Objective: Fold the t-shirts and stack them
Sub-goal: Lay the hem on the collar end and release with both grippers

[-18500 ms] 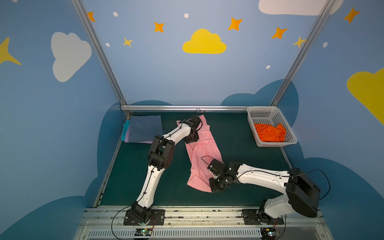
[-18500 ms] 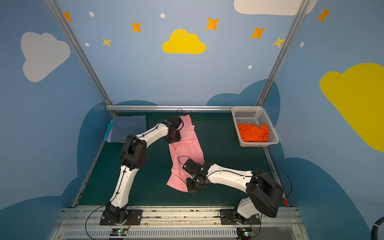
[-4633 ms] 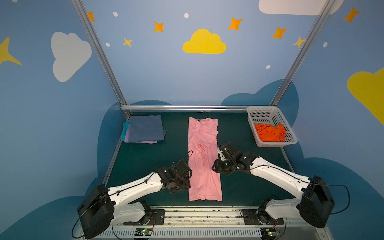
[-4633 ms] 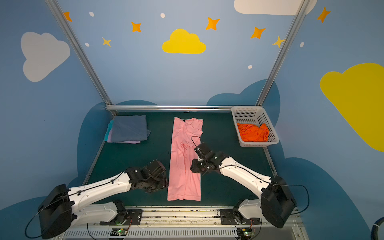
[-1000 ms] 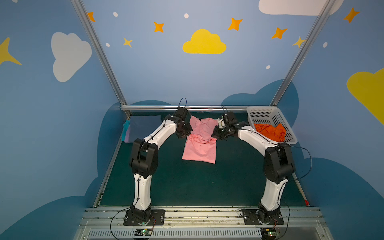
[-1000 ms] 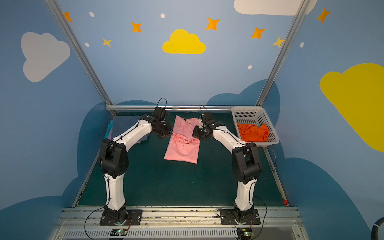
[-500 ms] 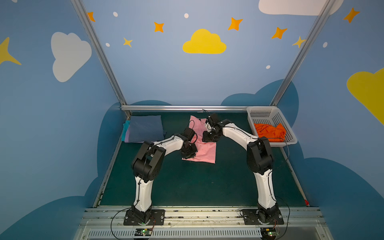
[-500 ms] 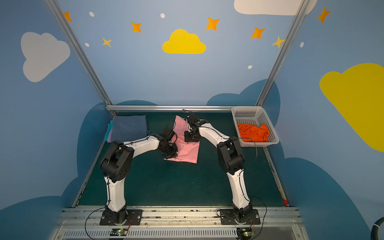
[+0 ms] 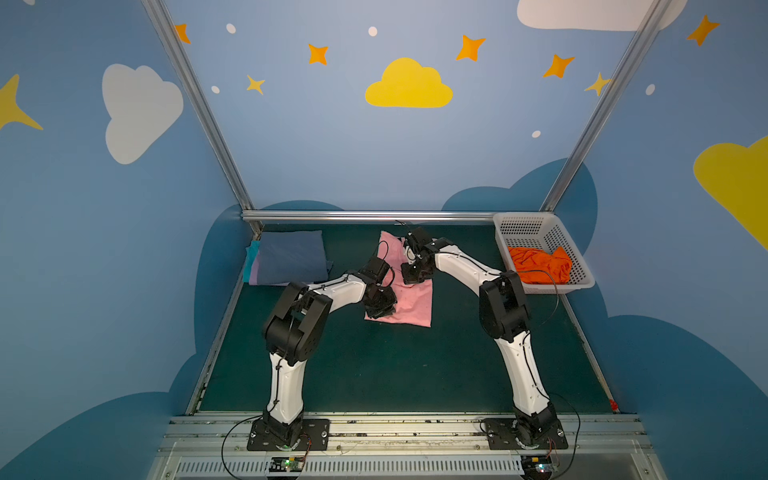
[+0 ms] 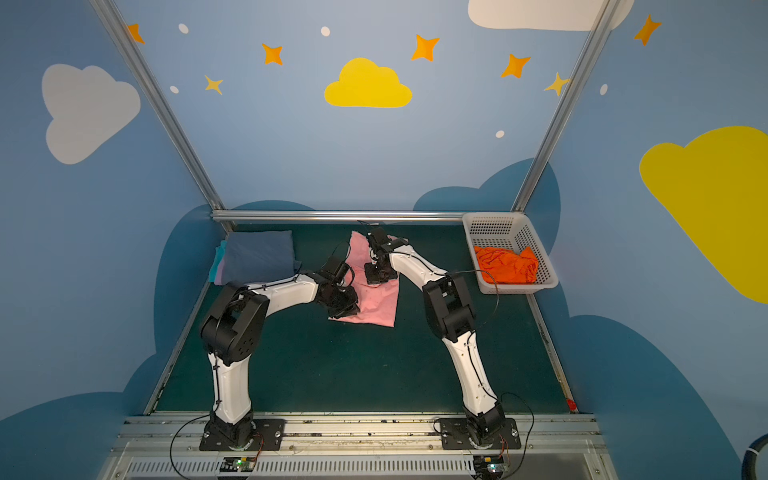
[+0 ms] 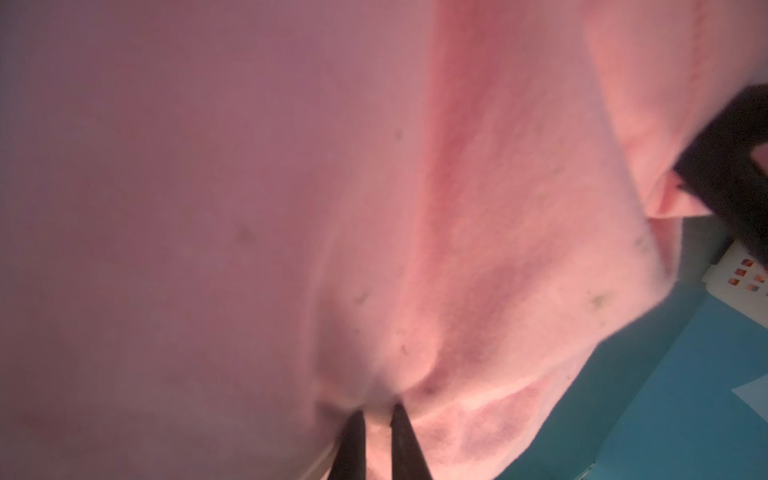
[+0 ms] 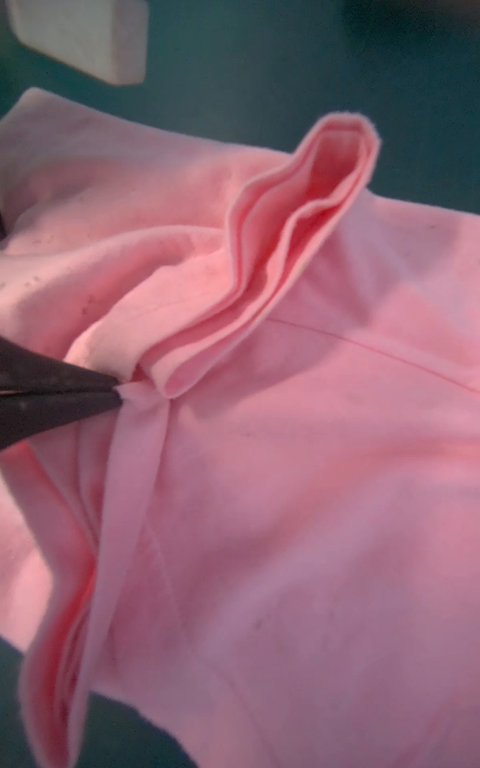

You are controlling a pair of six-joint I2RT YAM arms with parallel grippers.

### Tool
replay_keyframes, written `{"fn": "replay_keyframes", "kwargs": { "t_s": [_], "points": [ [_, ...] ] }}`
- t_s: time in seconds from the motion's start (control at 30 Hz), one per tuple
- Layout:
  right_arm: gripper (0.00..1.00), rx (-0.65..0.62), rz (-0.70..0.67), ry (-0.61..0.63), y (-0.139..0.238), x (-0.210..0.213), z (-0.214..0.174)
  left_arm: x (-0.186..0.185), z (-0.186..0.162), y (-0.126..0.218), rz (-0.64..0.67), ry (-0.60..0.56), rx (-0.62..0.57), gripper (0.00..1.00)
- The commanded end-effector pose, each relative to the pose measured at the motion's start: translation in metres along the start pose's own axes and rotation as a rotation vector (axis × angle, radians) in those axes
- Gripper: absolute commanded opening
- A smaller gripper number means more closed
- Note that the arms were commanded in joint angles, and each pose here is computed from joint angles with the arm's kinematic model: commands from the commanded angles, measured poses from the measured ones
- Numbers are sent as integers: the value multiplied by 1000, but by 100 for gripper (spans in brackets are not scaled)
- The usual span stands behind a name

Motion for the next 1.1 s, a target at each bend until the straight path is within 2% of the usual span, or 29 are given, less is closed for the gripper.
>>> {"fn": "replay_keyframes", "kwargs": {
  "t_s": [0.0,0.2,0.23,0.33,0.37,0.47,0.57,0.73,0.9,1.07],
  "points": [
    [0,-54,11,-82,9,-20,24,36,-22,-27,107,53,83,15],
    [0,-118,102,-120,6,-33,54,52,-40,-43,135,68,133,14],
    [5,-130,124,-113,4,-31,57,55,-42,-46,142,71,141,14],
    [34,-157,162,-97,-2,-28,64,58,-47,-51,147,75,159,14],
    [38,-161,167,-104,-1,-28,65,57,-47,-51,145,76,163,14],
    [39,-169,165,-145,14,-27,67,48,-44,-44,129,63,156,15],
    [36,-165,114,-180,44,-28,61,29,-36,-26,109,23,123,16],
    [33,-189,19,-210,78,-32,23,-7,-13,21,82,-58,7,20],
    [39,-143,-44,-305,70,-57,-14,-26,33,51,61,-67,-119,29],
    [40,-75,-36,-338,47,-72,-20,-28,80,41,40,-40,-168,31]
  ]
}}
Point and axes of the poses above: each gripper's point midway between its finger pads, its own y axis back along the fingers, its own x axis along the line the jaws close on, z = x × y, the point moved 5 cm from there along y, back along the fingers
